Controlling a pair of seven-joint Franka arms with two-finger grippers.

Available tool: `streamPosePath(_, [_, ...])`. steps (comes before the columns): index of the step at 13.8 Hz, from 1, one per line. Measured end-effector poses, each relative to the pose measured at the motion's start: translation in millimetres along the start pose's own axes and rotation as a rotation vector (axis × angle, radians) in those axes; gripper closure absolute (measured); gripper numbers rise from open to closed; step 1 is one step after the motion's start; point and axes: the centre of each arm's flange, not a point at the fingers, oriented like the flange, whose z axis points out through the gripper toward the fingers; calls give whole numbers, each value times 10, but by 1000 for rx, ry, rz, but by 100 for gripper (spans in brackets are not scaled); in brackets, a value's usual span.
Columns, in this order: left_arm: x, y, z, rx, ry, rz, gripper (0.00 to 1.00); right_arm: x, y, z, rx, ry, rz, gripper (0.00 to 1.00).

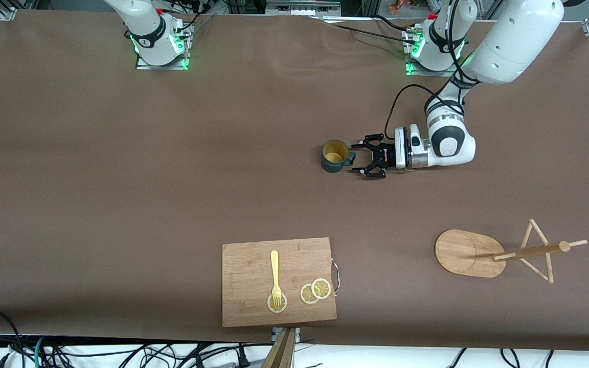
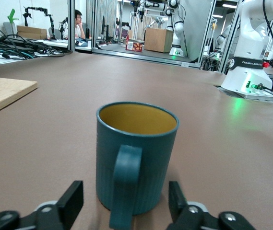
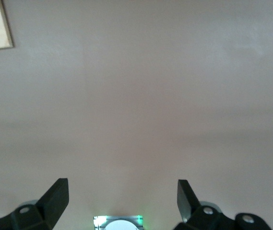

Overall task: Pass cup and hang on rack
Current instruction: 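Withdraw the right gripper while the left gripper reaches the mug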

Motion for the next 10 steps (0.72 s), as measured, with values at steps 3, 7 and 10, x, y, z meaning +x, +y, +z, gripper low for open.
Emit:
streamPosePath(3, [-24, -24, 43, -5, 7, 0, 61, -4, -97, 118, -25, -20, -35, 0])
streamPosePath(7, [15, -69, 51, -3, 12, 11, 79, -22, -135, 134, -16, -20, -47, 0])
streamPosePath(10, [64, -65, 70, -18, 51, -28, 79, -40, -154, 133, -15, -21, -60, 0])
